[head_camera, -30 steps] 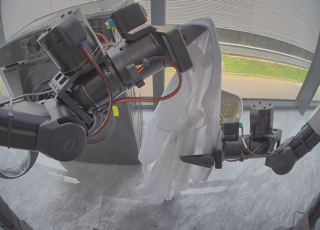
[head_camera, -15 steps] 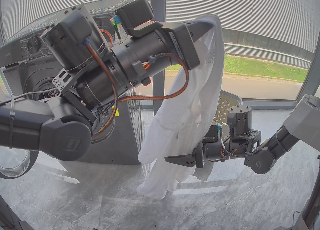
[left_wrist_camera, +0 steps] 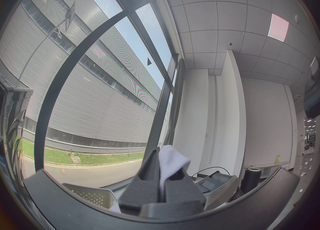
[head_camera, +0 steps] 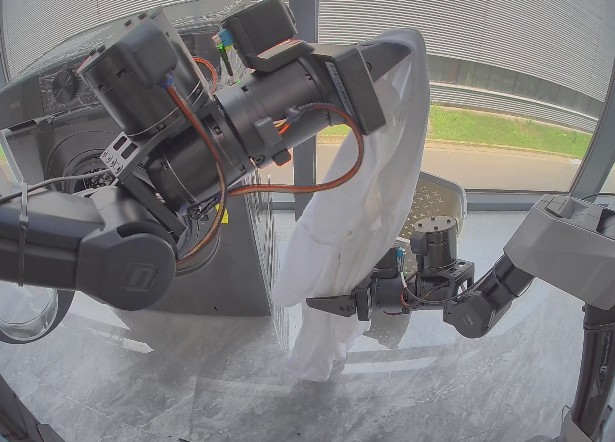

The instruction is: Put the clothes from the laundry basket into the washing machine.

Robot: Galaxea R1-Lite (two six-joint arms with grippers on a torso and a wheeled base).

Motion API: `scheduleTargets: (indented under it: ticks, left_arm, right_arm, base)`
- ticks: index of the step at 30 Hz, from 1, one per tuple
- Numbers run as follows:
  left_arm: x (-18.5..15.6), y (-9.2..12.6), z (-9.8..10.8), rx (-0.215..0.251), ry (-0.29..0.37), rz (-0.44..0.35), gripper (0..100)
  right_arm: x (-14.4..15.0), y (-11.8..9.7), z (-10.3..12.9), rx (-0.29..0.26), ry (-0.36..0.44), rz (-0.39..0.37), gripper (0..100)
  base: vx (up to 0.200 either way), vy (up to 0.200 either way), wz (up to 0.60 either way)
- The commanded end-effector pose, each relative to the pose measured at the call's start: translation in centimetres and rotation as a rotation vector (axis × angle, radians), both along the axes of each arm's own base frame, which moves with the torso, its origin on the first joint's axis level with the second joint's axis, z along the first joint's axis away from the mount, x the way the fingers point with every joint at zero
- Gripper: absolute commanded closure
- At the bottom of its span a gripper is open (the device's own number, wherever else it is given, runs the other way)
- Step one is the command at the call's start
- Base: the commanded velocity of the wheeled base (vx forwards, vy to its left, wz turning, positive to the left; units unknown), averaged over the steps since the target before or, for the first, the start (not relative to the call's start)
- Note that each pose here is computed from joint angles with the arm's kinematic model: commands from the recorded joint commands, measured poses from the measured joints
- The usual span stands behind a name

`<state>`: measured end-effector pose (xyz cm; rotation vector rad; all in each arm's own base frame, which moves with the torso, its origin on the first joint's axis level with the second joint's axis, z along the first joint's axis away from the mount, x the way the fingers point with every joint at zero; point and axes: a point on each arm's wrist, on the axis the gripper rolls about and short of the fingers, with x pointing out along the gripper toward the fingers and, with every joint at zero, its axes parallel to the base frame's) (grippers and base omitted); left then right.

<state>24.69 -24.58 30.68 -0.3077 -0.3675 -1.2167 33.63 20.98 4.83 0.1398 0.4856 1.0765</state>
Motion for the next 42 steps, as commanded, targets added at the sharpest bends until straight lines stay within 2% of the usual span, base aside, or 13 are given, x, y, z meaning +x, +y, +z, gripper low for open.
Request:
scheduleTargets:
  ticks: [1,5,6,13,18,22,26,28,29,32,37,42]
  left_arm:
    - [0.0,0.0,0.0,0.0,0.0,-0.001,100]
    - [0.0,0.0,0.0,0.0,0.0,-0.001,100]
    - [0.0,0.0,0.0,0.0,0.0,-0.001,100]
    - [0.2,0.2,-0.2,0.004,0.005,0.008,100]
    - [2.5,1.0,-1.5,0.027,0.031,0.069,100]
    - [5.5,2.1,-3.7,0.058,0.071,0.141,100]
    - [7.7,3.0,-6.2,0.083,0.112,0.208,100]
    - [8.7,3.7,-7.7,0.108,0.121,0.25,100]
    - [9.4,4.4,-9.2,0.14,0.123,0.284,100]
    - [10.7,5.8,-11.9,0.189,0.119,0.341,100]
    - [11.2,6.8,-13.6,0.185,0.113,0.373,100]
    - [11.0,6.8,-13.3,0.178,0.103,0.374,100]
  right_arm:
    - [0.5,0.3,-0.6,0.002,0.008,-0.018,0]
    - [0.6,0.3,-0.2,0.017,-0.026,-0.02,0]
    - [0.6,0.3,-0.1,0.021,-0.032,-0.02,100]
    - [0.2,0.8,0.5,0.033,-0.054,-0.002,100]
    - [-2.6,0.0,2.2,0.03,-0.047,0.033,100]
    - [-7.4,-1.5,4.8,0.037,-0.076,0.134,100]
    - [-11.2,-1.9,7.0,0.062,-0.115,0.214,100]
    - [-12.5,-2.0,7.7,0.072,-0.132,0.24,100]
    - [-13.6,-2.0,8.4,0.084,-0.15,0.263,100]
    - [-15.8,-2.2,9.3,0.106,-0.165,0.31,100]
    - [-18.1,-2.9,9.3,0.105,-0.154,0.351,100]
    - [-18.0,-3.0,9.3,0.105,-0.155,0.348,100]
  base:
    - [0.0,0.0,0.0]
    - [0.0,0.0,0.0]
    - [0.0,0.0,0.0]
    - [0.0,0.0,0.0]
    - [0.0,0.0,0.0]
    - [0.0,0.0,0.0]
    - [0.0,0.0,0.0]
    - [0.0,0.0,0.0]
    - [0.0,0.0,0.0]
    - [0.0,0.0,0.0]
    - [0.0,0.0,0.0]
    - [0.0,0.0,0.0]
